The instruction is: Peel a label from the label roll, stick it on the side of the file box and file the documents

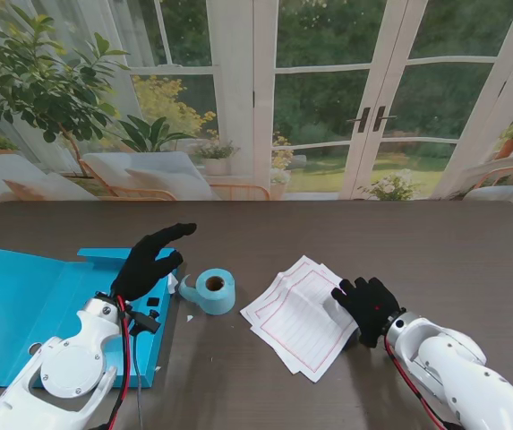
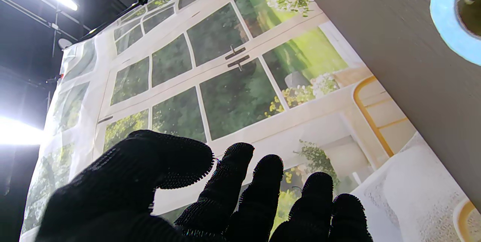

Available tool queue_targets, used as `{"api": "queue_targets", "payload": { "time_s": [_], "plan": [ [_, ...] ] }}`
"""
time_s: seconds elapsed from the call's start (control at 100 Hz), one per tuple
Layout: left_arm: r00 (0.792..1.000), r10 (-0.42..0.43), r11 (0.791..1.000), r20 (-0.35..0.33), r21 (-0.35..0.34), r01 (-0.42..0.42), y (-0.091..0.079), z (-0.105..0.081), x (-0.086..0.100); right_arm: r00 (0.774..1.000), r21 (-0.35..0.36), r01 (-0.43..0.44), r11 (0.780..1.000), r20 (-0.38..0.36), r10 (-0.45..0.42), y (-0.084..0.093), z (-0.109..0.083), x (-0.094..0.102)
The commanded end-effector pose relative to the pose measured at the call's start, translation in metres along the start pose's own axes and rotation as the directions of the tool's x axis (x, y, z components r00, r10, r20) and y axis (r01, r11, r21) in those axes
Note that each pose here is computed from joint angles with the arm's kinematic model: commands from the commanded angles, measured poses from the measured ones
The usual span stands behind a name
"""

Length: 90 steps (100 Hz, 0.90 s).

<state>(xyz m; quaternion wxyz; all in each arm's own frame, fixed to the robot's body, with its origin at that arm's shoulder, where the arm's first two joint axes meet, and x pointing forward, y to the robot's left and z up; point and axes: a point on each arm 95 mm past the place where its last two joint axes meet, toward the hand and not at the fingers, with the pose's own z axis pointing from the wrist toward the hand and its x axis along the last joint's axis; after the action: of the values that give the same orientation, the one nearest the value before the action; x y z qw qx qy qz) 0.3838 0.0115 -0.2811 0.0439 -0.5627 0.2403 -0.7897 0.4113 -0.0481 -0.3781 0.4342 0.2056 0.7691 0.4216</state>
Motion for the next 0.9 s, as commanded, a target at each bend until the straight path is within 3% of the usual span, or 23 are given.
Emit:
{"api": "queue_targets", "payload": {
  "time_s": [0.0, 0.48, 0.89],
  "plan": [
    [1.0, -0.006, 1.0, 0.003, -0.024, 0.006, 0.0035, -0.0014, 0.0022, 1.0, 0.044, -0.002, 0.999, -0.024, 0.003, -0.012, -0.0033, 0.0129],
    [1.0, -0.022, 0.999, 0.021, -0.038, 0.023, 0.0052, -0.0024, 0.0015, 0.998, 0.044, -0.05, 0.998, -0.036, 0.052, -0.0193, -0.0077, 0.0148],
    [0.999, -0.028, 0.998, 0.039, -0.049, 0.03, 0.0059, -0.0021, 0.0006, 0.994, -0.025, -0.091, 0.996, -0.055, 0.09, -0.021, -0.0075, 0.0171]
  ]
}}
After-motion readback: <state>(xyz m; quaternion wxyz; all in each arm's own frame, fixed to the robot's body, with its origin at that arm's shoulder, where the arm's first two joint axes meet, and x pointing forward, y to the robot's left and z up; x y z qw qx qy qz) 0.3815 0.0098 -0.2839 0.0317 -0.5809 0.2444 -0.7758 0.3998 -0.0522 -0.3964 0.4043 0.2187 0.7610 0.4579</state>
